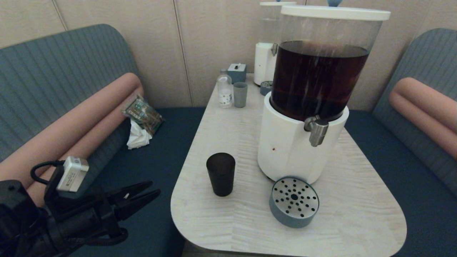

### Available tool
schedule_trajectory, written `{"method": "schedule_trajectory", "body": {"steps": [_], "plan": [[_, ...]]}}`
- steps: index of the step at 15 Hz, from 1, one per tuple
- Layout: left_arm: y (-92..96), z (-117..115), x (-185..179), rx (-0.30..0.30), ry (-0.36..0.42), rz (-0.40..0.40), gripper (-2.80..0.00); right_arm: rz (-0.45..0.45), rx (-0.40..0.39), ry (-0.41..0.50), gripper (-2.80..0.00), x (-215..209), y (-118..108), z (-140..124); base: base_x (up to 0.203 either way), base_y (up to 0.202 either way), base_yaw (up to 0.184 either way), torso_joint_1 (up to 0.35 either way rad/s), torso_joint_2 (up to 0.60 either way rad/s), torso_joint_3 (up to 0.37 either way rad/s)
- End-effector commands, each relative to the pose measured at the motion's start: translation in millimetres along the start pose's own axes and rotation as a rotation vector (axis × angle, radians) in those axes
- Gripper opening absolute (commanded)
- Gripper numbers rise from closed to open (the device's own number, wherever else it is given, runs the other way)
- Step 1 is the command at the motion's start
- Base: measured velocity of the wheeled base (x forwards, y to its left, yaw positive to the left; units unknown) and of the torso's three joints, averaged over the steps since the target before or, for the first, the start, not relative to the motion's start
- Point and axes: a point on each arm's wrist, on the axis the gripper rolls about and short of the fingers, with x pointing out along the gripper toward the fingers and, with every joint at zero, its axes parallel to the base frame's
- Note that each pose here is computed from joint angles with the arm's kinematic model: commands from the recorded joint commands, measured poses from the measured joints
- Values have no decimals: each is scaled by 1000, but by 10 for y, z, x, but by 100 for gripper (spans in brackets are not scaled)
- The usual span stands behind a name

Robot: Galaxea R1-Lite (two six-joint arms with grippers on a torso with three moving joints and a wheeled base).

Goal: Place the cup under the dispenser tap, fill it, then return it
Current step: Pick up the cup

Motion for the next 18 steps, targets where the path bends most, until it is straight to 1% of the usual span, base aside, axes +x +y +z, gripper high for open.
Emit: {"method": "schedule_trajectory", "body": {"steps": [1, 3, 6, 8, 9, 10, 12, 14, 17, 18], "plan": [[48, -31, 50, -12, 12, -5, 0, -1, 0, 2, -280, 1, 0, -1, 0, 0, 0, 0, 0, 0], [107, -33, 113, -12, 14, -6, 0, -1, 1, 2, -280, 1, 0, -1, 0, 0, 0, 0, 0, 0], [289, -107, 300, -23, 37, -2, 0, -1, 0, 2, -280, 1, 0, -1, 0, 0, 0, 0, 0, 0], [448, -162, 466, 0, 45, -3, 0, 1, 1, 2, -280, 1, 0, -1, 0, 0, 0, 0, 0, 0], [494, -211, 512, 15, 58, -12, 0, 0, 0, 2, -280, 1, 0, -1, 0, 0, 0, 0, 0, 0], [518, -246, 545, 27, 67, -53, 0, -1, 0, 2, -280, 1, 0, -1, 0, 0, 0, 0, 0, 0], [588, -277, 642, 32, 69, -146, 0, -1, 0, 2, -280, 1, 0, -1, 0, 0, 0, 0, 0, 0], [677, -310, 778, 68, 62, -216, 0, -1, 0, 2, -280, 1, 0, -1, 0, 0, 0, 0, 0, 0], [749, -327, 1000, 124, 40, -259, 0, -1, 0, 2, -280, 1, 0, -1, 0, 0, 0, 0, 0, 0], [733, -360, 1073, 125, 44, -278, 0, -1, 0, 2, -280, 1, 0, -1, 0, 0, 0, 0, 0, 0]]}}
